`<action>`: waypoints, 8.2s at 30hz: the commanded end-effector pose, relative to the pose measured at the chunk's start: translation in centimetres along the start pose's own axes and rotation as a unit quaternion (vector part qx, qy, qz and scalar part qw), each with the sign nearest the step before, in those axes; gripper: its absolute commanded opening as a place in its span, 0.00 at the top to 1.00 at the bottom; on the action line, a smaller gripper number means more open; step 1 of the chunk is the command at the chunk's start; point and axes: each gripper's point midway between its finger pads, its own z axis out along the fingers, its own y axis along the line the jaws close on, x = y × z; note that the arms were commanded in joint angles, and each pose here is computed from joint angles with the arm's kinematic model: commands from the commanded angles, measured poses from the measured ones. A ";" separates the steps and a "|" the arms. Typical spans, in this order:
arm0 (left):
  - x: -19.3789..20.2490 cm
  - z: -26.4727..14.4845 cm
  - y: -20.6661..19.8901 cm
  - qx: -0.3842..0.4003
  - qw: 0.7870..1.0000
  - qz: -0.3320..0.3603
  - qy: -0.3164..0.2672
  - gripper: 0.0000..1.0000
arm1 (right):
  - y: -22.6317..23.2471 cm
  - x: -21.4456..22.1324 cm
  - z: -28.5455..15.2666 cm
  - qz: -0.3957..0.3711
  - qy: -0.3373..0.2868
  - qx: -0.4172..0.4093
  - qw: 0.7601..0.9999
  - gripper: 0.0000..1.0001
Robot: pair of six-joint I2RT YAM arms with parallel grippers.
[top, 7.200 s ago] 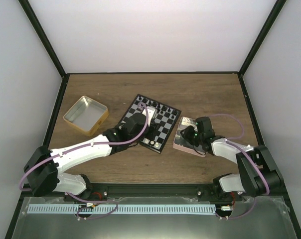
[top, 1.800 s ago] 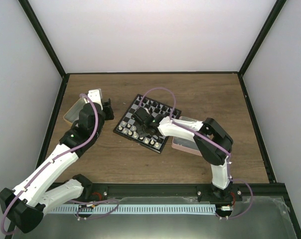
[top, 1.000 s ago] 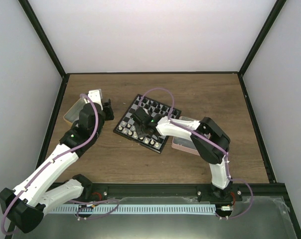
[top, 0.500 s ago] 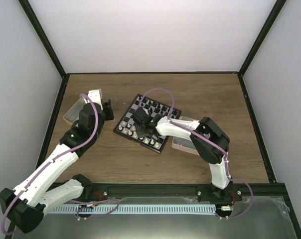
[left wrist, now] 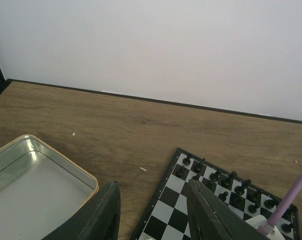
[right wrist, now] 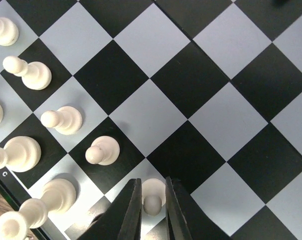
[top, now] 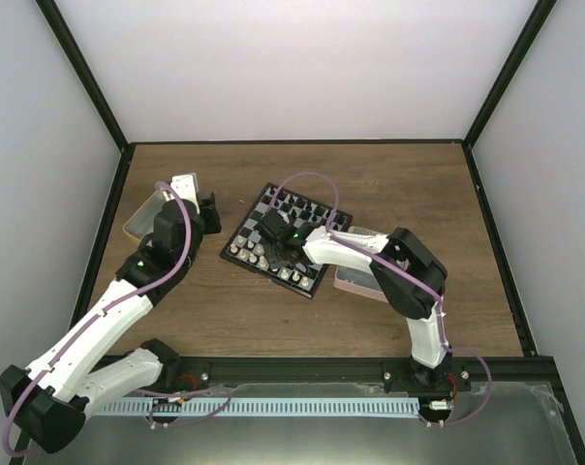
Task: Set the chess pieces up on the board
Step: Place the chess piece on the chessboard, then pick up the chess piece from the storage box, then place the chess piece on the chessboard.
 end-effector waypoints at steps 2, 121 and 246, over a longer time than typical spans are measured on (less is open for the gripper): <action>0.1 0.2 0.0 0.002 1.000 -0.002 -0.001 0.61 | 0.5 -2.4 -2.5 0.015 -0.034 -0.009 0.999 0.81; 0.3 0.4 -0.8 0.028 1.000 0.005 0.000 0.55 | -16.7 2.6 -2.5 0.118 -0.050 -0.047 0.991 0.87; 9.7 -2.0 -17.4 0.437 0.795 -0.279 0.315 0.89 | 1.4 -6.2 -17.2 -0.214 -0.321 -0.300 0.872 0.97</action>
